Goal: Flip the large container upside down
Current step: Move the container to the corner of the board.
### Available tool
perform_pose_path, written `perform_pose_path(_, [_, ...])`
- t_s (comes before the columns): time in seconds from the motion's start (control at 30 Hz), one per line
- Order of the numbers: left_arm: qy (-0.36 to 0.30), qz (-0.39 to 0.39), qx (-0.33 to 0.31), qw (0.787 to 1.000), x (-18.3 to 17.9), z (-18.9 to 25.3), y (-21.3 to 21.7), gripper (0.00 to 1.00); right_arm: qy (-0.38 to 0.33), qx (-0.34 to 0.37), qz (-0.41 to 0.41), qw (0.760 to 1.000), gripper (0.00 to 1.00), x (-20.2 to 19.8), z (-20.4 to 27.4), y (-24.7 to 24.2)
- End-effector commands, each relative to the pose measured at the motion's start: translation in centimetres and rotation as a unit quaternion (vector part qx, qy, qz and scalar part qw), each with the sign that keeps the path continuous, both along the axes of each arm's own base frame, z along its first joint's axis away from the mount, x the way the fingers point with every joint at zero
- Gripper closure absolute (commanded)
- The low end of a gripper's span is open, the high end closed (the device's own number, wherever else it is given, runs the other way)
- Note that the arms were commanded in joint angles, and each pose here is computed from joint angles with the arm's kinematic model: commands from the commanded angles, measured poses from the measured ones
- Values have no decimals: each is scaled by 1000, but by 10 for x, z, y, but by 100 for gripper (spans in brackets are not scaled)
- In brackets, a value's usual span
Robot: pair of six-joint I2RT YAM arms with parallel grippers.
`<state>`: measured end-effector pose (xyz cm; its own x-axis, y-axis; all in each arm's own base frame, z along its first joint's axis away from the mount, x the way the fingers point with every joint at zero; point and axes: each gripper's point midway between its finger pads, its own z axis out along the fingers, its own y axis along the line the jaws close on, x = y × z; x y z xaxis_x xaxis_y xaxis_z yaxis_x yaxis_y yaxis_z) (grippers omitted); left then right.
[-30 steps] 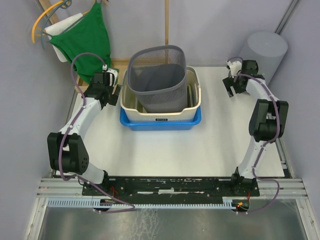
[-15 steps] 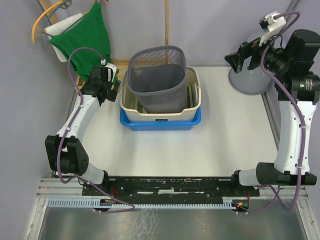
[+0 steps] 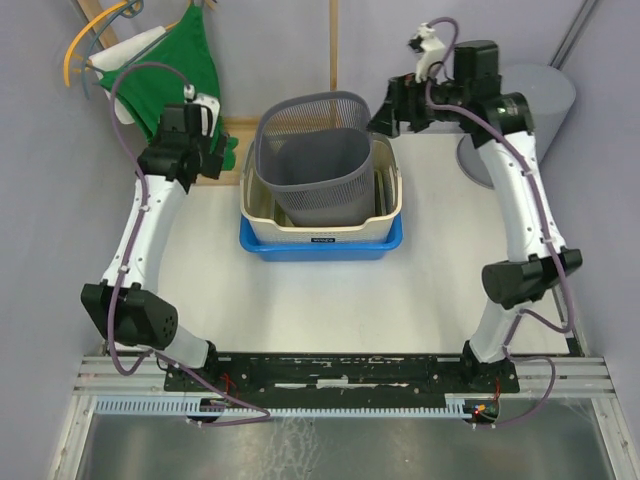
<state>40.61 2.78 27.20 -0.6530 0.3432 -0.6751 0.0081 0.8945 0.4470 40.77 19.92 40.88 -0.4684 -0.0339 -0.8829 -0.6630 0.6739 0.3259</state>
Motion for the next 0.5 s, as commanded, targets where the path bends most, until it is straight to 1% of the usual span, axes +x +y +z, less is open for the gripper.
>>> perform_pose_path(0.0, [-55,-28,-35,997,4,74,-14,1,-59,-62,-28,996,7,3,21,20])
perform_pose_path(0.07, [-58,-42,-52,996,4,89,-22,1,-69,-76,-27,994,7,6,18,33])
perform_pose_path(0.17, [-59,-45,-56,996,1,95,-23,1,-89,-111,-27,990,7,8,11,50])
perform_pose_path(0.23, [-54,-44,-53,996,-1,90,-22,1,-95,-139,-40,985,7,13,3,51])
perform_pose_path(0.47, [-40,-30,-25,998,-12,66,-10,1,-91,-196,-86,973,7,34,-20,34])
